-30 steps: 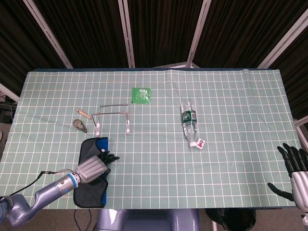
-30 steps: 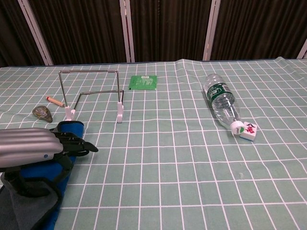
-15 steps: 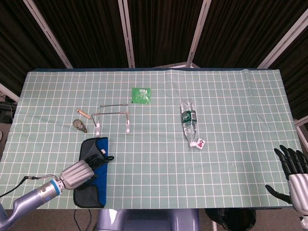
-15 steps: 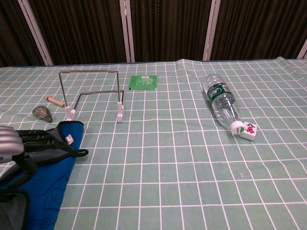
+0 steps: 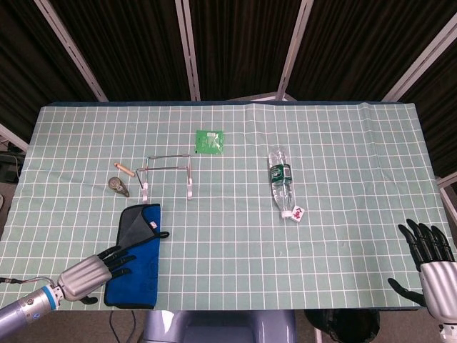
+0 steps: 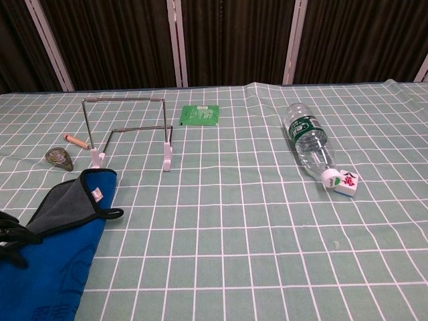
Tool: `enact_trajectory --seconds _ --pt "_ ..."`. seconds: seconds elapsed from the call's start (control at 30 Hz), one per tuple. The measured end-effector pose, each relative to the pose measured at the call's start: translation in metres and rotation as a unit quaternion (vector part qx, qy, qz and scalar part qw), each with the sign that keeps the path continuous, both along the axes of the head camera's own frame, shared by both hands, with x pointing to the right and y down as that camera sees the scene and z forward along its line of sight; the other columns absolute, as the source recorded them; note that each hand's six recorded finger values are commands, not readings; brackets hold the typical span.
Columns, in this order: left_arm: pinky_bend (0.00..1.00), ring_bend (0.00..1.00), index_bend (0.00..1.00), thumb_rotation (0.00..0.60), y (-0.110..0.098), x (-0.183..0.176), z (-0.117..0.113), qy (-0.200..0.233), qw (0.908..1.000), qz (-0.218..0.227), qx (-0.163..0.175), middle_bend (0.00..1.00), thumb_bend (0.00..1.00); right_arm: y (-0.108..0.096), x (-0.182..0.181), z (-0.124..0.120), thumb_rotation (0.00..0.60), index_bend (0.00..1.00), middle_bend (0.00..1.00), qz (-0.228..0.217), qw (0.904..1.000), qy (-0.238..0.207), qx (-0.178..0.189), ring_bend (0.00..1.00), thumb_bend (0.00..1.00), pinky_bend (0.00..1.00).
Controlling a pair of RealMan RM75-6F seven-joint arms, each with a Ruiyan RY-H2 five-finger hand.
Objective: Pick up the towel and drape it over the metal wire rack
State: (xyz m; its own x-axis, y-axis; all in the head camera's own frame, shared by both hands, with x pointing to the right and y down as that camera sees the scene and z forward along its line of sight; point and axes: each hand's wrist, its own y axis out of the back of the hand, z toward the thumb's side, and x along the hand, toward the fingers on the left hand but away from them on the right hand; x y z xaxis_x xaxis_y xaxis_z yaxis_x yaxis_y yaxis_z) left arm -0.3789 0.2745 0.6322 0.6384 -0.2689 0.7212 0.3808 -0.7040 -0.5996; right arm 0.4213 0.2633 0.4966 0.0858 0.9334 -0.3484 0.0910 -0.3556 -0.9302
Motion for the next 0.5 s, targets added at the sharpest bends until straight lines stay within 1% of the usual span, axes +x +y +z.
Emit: enact_trajectory --seconds 0.13,0.23,0.33,0.4,0.5 --pt "0.0 0.0 0.0 0.6 -0.004 -0.002 -0.011 0.022 0.9996 -0.018 0.008 0.0 0.04 0.001 -0.001 0.0 0.6 0.0 0.0 -0.001 1.0 0.0 0.0 0.0 0.0 0.0" --pt "0.0 0.0 0.0 0.6 -0.012 -0.002 -0.021 0.045 0.9981 -0.04 0.016 0.0 0.04 0.001 -0.002 0.0 0.6 0.0 0.0 -0.002 1.0 -0.001 -0.001 0.0 0.0 0.0" --pt "0.0 0.0 0.0 0.6 -0.027 0.001 -0.028 0.064 0.9954 -0.062 0.032 0.0 0.05 0.001 -0.003 -0.001 0.6 0.0 0.0 -0.003 1.0 -0.002 0.001 0.0 0.0 0.0" --pt "0.0 0.0 0.0 0.6 -0.038 0.005 -0.03 0.073 0.9937 -0.073 0.044 0.0 0.09 0.001 -0.002 -0.001 0.6 0.0 0.0 -0.003 1.0 -0.002 0.001 0.0 0.0 0.0" --pt "0.0 0.0 0.04 0.6 -0.057 0.016 -0.028 0.077 0.9911 -0.084 0.069 0.0 0.12 0.0 -0.002 0.0 0.6 0.0 0.0 -0.002 1.0 -0.002 -0.001 0.0 0.0 0.0"
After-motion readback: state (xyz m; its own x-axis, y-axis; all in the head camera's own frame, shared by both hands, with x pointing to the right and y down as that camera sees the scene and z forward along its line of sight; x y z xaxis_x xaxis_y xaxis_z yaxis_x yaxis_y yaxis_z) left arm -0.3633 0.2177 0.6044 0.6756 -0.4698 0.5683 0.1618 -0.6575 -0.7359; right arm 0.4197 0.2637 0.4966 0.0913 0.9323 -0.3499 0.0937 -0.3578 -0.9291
